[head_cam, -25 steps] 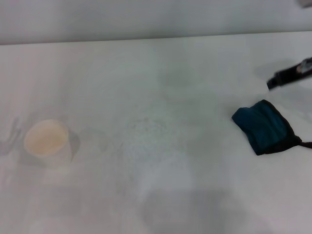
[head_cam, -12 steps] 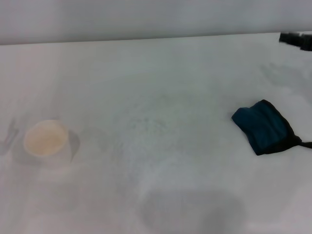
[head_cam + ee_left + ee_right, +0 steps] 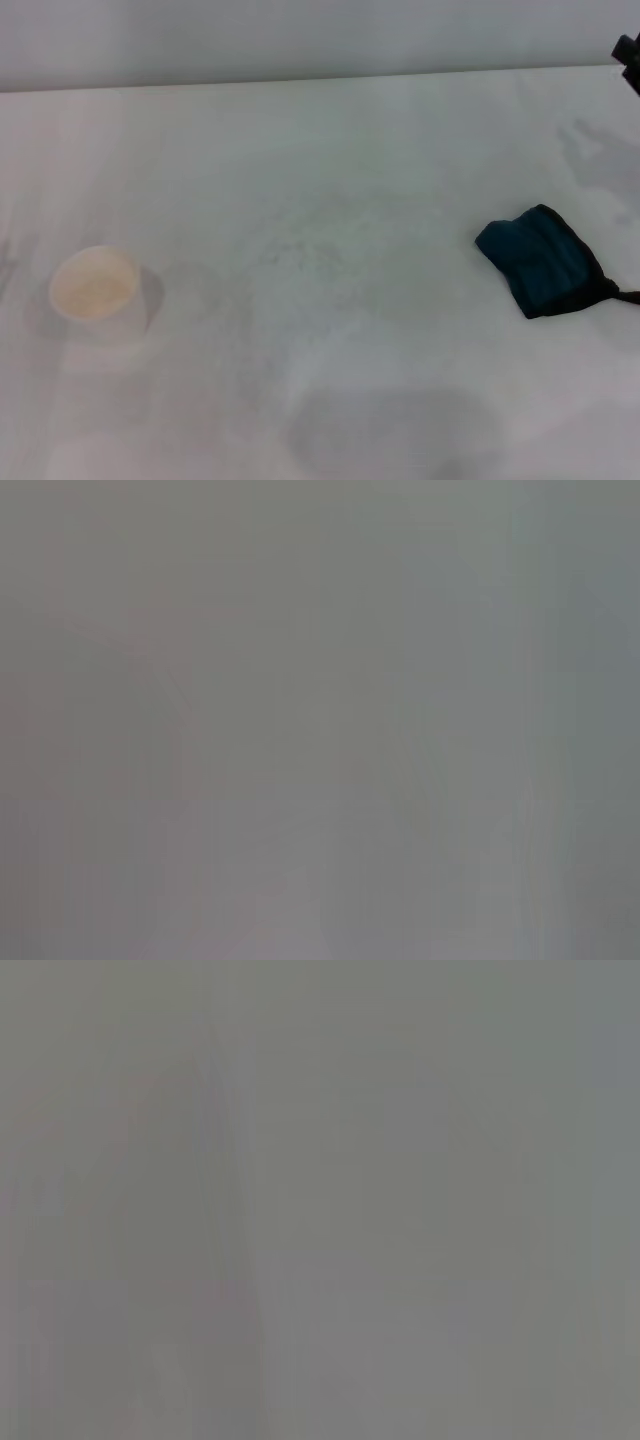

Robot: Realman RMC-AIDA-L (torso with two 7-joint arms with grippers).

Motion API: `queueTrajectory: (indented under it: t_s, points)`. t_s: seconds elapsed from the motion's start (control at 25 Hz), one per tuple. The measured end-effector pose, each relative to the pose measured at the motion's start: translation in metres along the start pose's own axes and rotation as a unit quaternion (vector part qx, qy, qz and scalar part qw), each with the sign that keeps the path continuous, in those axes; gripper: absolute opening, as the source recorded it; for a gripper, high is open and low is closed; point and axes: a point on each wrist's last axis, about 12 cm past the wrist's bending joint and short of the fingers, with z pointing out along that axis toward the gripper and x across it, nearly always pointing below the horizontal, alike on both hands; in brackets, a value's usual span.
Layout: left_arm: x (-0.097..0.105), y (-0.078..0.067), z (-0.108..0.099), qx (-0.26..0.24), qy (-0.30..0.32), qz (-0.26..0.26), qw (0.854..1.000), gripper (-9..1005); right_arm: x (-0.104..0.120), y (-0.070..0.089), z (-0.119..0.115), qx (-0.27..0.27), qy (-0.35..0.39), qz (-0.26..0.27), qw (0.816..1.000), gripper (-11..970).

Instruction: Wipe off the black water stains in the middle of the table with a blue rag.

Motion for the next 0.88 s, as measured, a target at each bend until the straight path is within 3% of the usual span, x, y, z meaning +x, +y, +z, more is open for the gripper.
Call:
queueTrajectory:
  t_s: [0.16,0.32,0.64,0.88]
  points:
    - [-0.001,0.001,0.005,-0.012,-0.003,-0.006,1.0,887,0.017,0.009,-0.01,0.041,-0.041,-0.054,0.997,302]
    - [-0.002,-0.001,0.009,-0.036,-0.008,-0.027,0.999,887,0.03,0.012,-0.016,0.094,-0.051,-0.072,0.992,303]
    - [0.003,-0.011,0.017,-0.053,0.021,-0.043,0.997,887,0.042,0.012,-0.023,0.139,-0.038,-0.086,0.986,305]
    - [0.004,-0.02,0.021,-0.039,0.028,-0.05,0.998,888,0.043,0.013,-0.025,0.139,-0.032,-0.139,0.98,465]
